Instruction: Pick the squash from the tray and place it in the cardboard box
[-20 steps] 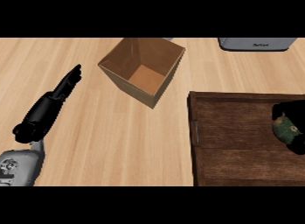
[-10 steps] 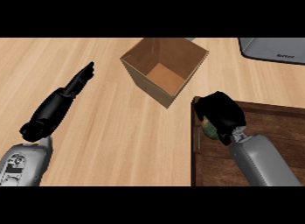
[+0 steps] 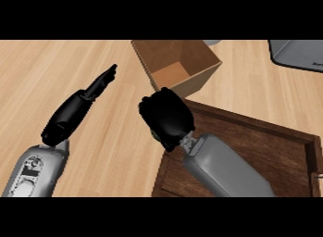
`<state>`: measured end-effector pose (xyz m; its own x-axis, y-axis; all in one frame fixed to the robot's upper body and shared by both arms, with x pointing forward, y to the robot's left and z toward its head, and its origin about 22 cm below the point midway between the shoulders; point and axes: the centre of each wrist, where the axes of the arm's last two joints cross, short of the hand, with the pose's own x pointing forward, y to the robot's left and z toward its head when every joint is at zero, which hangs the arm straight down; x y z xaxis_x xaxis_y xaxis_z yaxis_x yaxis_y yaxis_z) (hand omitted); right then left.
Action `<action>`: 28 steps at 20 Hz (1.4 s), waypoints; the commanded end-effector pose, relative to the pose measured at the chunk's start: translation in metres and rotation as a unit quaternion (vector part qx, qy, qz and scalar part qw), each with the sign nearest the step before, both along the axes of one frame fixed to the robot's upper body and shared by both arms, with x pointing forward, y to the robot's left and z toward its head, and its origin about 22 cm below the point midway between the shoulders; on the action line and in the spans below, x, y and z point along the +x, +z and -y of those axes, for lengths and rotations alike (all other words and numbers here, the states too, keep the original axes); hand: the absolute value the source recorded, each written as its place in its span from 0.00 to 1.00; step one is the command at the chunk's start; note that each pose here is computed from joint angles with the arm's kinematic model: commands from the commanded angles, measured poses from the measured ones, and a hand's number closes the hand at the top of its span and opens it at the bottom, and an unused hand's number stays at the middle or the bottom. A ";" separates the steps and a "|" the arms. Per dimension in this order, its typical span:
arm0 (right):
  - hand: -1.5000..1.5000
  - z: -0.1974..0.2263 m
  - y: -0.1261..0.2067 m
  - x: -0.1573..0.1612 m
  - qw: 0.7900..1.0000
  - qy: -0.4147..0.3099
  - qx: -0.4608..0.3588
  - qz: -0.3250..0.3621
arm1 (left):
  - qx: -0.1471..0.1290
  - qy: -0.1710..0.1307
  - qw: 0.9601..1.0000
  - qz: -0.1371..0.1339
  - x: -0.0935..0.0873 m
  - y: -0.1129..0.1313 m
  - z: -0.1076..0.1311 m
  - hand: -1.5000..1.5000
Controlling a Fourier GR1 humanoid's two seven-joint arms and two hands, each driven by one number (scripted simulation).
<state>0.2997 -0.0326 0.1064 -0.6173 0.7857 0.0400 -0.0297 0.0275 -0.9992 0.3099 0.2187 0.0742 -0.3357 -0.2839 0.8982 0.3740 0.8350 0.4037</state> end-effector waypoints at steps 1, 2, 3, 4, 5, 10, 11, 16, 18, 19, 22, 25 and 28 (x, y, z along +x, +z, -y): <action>1.00 -0.039 0.021 -0.013 0.998 0.008 0.033 0.048 | 0.001 0.008 1.000 -0.006 0.003 -0.002 0.002 0.50; 1.00 -0.045 0.041 -0.012 0.997 0.007 0.048 0.058 | 0.003 0.015 1.000 0.003 0.006 0.002 -0.003 0.50; 1.00 -0.048 0.041 -0.015 0.996 -0.009 0.063 0.055 | 0.008 0.010 1.000 -0.006 0.005 -0.002 -0.006 0.50; 1.00 -0.052 0.057 -0.012 0.993 -0.026 0.084 0.073 | 0.007 0.013 1.000 -0.006 0.004 -0.005 0.003 0.50; 1.00 -0.054 0.060 -0.015 0.991 -0.044 0.103 0.073 | -0.003 0.009 1.000 -0.013 0.005 -0.006 0.000 0.50; 1.00 -0.057 0.082 0.000 0.958 -0.167 0.219 0.074 | 0.004 0.014 1.000 -0.003 0.007 0.000 -0.002 0.50; 1.00 -0.061 0.094 0.002 0.951 -0.182 0.234 0.089 | 0.001 0.032 0.999 -0.002 0.008 -0.003 -0.004 0.50; 1.00 -0.083 0.122 0.021 0.928 -0.251 0.256 0.107 | 0.003 0.044 0.999 -0.014 0.004 -0.012 -0.019 0.50; 1.00 -0.086 0.126 0.028 0.918 -0.265 0.277 0.101 | 0.004 0.048 0.999 -0.008 0.006 -0.002 -0.017 0.50; 1.00 -0.085 0.115 0.038 0.917 -0.275 0.273 0.098 | 0.000 0.055 0.998 -0.006 0.007 -0.010 -0.016 0.50; 1.00 -0.085 0.123 0.063 0.918 -0.292 0.248 0.103 | 0.006 0.067 0.998 -0.012 0.001 -0.006 -0.018 0.50; 1.00 -0.078 0.115 0.082 0.935 -0.292 0.185 0.077 | 0.006 0.066 0.998 -0.009 -0.008 -0.014 -0.026 0.50; 1.00 -0.070 0.118 0.096 0.941 -0.303 0.149 0.013 | 0.003 0.073 0.997 -0.004 0.006 -0.001 -0.038 0.50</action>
<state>0.3783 0.0446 0.2239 -0.1093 0.9377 0.3299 0.2214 0.3465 -0.9116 0.3106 0.2456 0.0674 -0.2838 -0.3302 0.9002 0.2671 0.8744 0.4050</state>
